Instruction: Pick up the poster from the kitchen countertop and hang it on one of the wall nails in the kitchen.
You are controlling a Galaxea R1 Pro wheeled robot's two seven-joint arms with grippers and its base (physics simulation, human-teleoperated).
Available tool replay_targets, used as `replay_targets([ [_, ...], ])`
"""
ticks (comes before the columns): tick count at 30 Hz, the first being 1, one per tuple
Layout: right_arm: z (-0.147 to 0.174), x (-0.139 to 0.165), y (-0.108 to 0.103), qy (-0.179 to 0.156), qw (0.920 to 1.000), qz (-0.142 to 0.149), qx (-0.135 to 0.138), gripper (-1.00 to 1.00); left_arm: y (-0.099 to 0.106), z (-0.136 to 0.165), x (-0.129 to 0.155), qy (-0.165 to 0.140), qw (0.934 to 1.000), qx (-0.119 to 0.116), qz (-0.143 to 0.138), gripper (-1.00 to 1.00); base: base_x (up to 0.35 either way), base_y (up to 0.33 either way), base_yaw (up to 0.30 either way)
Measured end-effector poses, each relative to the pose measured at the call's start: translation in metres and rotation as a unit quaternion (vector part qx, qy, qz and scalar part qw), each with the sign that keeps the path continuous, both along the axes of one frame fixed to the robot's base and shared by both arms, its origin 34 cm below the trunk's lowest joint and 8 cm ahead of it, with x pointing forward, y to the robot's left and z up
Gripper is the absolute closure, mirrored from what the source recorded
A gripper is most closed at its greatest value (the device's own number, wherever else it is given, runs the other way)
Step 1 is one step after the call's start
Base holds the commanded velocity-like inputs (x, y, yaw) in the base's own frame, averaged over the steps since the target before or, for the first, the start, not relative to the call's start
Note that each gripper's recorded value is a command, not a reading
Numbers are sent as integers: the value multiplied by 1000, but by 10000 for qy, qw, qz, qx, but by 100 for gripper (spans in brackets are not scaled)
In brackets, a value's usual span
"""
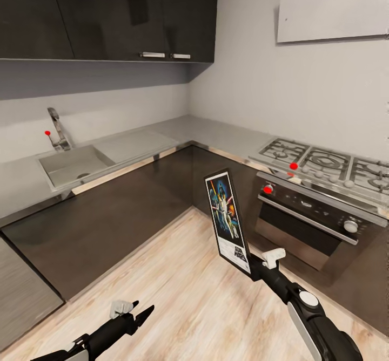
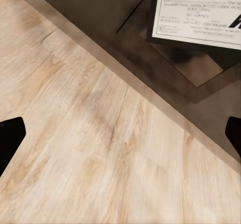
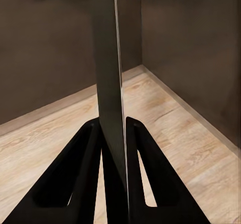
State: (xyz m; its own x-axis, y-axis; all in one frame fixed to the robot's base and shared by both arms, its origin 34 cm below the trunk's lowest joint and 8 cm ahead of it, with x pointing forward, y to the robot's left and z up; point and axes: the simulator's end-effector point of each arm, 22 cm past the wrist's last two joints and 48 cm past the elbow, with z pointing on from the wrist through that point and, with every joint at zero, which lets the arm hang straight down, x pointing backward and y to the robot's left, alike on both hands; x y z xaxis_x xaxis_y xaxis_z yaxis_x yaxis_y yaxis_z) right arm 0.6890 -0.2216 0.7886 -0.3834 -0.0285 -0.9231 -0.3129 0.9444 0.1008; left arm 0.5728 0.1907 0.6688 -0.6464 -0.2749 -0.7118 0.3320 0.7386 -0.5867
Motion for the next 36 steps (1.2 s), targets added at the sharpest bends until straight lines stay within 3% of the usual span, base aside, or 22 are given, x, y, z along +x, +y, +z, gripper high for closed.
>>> replay_targets([
  [36, 44, 4, 1, -306, 9995, 3, 6, 100, 2, 36, 11, -287, 9996, 24, 29, -100, 0, 0, -54],
])
